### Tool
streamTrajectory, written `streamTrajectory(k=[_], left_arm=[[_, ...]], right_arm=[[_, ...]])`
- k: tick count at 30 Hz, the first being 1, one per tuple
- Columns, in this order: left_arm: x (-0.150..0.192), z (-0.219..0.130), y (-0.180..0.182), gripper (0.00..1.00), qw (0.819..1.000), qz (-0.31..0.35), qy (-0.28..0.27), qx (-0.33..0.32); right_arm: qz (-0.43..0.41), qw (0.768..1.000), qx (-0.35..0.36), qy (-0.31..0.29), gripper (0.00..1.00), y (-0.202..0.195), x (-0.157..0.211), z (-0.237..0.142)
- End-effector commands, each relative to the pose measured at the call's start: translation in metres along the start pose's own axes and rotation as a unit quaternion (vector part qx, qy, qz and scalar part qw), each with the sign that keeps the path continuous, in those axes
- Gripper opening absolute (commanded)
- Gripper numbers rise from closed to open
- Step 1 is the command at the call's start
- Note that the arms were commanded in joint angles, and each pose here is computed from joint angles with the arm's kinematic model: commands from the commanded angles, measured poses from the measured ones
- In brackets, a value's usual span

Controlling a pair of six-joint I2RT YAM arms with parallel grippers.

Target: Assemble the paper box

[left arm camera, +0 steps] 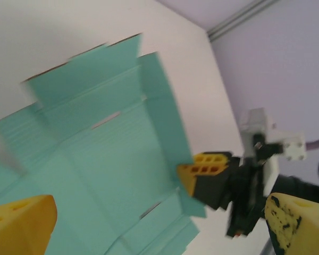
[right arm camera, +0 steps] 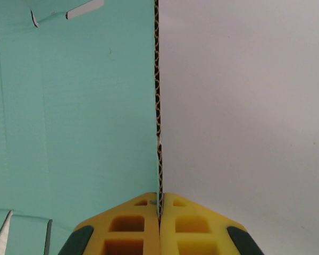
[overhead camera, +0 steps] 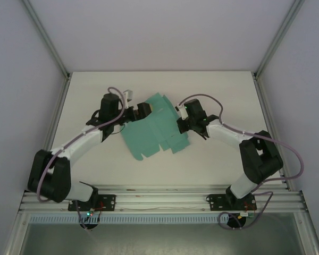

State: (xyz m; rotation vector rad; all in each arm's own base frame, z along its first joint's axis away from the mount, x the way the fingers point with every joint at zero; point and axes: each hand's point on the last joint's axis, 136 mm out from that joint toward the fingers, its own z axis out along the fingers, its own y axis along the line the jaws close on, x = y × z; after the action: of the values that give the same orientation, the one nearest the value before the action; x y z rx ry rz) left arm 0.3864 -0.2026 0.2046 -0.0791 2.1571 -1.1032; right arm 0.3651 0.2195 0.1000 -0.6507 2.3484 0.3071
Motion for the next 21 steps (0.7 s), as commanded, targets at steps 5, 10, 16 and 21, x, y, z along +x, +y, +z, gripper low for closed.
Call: streamTrajectory(k=[5, 10, 16, 21], left_arm=[[-0.026, 0.058, -0.019, 0.99, 0.995, -0.018, 0.031, 0.092], [-0.024, 0.084, 0.006, 1.0, 0.996, -0.031, 0.051, 0.061], [-0.018, 0.094, 0.041, 0.96, 0.997, -0.047, 0.056, 0.002], [-0.015, 0.093, 0.049, 0.84, 0.997, -0.058, 0.059, -0.007]], right_arm=[[-0.035, 0.999, -0.001, -0.031, 0.03, 0.006, -0.006, -0.006], [-0.07, 0.996, -0.015, -0.05, 0.02, 0.015, -0.007, -0.008], [-0.165, 0.981, -0.047, -0.089, 0.0, 0.038, -0.006, -0.018], [-0.195, 0.977, -0.029, -0.081, 0.0, 0.037, -0.004, -0.019]])
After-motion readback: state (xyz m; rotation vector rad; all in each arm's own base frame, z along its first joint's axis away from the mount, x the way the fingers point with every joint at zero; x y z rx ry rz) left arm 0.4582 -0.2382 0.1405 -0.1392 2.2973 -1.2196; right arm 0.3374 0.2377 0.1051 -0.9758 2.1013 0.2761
